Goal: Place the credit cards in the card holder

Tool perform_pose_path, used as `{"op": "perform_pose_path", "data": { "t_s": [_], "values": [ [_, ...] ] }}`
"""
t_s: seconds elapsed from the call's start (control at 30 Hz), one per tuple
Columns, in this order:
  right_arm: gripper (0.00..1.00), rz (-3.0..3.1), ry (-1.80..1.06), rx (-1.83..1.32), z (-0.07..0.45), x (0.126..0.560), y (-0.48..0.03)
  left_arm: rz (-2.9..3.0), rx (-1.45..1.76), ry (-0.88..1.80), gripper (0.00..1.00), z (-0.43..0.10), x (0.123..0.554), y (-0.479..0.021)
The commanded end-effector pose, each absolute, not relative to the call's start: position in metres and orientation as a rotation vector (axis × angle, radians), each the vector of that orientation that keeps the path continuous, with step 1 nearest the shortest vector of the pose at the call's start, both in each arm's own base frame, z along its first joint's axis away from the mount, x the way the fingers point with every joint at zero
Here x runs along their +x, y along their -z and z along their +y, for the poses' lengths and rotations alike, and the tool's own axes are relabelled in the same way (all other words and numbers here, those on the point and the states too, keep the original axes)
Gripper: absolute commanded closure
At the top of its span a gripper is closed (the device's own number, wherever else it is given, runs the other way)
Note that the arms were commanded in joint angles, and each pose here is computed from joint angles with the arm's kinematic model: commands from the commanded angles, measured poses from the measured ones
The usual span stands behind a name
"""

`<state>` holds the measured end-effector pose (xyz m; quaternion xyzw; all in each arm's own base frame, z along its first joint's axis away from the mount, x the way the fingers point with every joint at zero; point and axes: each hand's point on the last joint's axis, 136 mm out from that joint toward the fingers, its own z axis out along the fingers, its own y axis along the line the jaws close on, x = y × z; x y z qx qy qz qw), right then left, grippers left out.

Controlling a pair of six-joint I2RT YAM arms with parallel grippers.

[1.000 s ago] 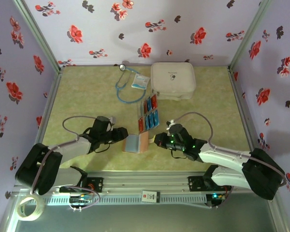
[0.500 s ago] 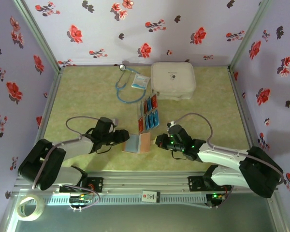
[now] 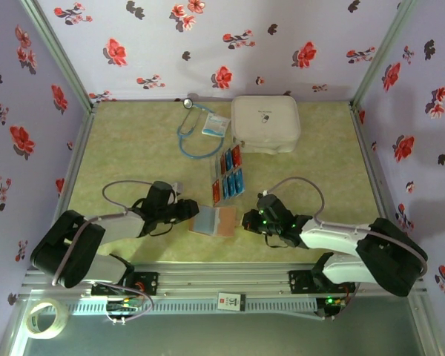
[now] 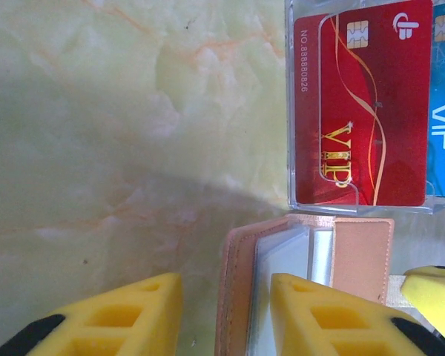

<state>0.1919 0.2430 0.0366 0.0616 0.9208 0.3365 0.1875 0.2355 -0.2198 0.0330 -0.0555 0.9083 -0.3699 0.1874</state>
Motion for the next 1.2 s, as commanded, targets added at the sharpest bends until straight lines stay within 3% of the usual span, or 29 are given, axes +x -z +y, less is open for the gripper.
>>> {"op": "perform_pose_path", "data": {
  "t_s": [0.0, 0.73, 1.17],
  "values": [
    [1.00, 2.585, -0.891, 0.163, 0.236, 0.196, -0.029, 2.499, -0.148, 1.098, 0.64, -0.224, 0.236, -0.047],
    [1.00, 2.606, -0.870, 0.154, 0.235, 0.195, -0.020, 2.456, -0.176, 1.137, 0.77, -0.223, 0.239, -0.052],
    [1.00, 2.614, -0.883, 0.115, 0.243, 0.198, -0.023, 2.399, -0.155, 1.189, 1.00, -0.227, 0.242, -0.070]
  ]
}}
